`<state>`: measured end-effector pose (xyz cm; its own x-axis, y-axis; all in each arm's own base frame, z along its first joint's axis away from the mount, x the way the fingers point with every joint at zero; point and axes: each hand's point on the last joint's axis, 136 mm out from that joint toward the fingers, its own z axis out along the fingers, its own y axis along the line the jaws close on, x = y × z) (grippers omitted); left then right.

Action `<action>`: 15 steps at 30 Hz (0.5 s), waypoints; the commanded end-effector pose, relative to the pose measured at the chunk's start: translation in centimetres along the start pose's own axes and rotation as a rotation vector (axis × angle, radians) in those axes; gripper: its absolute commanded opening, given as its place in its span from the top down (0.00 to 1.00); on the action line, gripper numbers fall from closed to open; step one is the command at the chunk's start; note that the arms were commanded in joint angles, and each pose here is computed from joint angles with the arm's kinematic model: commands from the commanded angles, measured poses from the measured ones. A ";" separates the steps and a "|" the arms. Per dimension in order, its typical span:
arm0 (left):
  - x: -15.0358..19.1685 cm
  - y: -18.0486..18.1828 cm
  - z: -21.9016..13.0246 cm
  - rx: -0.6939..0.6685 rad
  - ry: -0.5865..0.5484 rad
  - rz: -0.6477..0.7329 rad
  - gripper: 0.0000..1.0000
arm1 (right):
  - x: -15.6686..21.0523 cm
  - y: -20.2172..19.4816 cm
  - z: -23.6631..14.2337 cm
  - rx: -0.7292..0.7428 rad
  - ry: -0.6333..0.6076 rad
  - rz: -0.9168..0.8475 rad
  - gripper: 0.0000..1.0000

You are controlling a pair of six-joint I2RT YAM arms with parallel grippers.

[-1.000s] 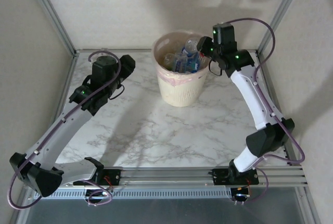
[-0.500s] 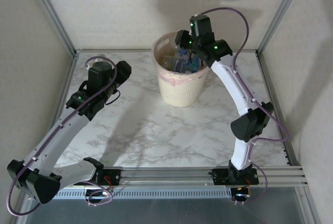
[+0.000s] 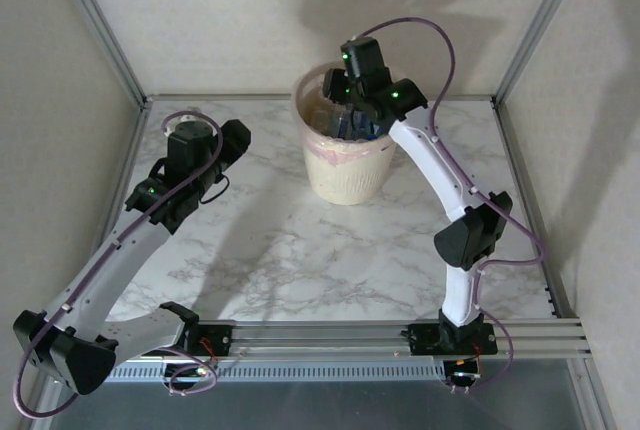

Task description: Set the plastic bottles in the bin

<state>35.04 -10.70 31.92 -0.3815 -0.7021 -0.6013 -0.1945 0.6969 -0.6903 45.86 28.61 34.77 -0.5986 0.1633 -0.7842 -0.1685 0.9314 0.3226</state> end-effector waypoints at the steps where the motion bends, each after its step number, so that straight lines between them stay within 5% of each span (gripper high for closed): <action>1: -0.4 0.0 -0.5 0.021 -0.012 -0.012 0.35 | 1.8 0.9 -0.1 0.039 0.049 -0.081 0.58; 9: 0.0 0.2 -0.3 0.025 0.003 -0.019 0.36 | 0.3 1.2 -2.6 0.070 -0.008 -0.089 0.40; 15: -0.7 -0.3 -0.7 0.038 -0.015 -0.010 0.30 | -5.2 1.5 -9.3 0.034 -0.188 -0.050 0.16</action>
<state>34.92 -10.79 31.30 -0.3986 -0.7001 -0.5925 -0.1909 0.6952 -0.6930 43.62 28.87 36.54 -0.5684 0.0877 -0.8180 -0.1646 0.9621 0.2175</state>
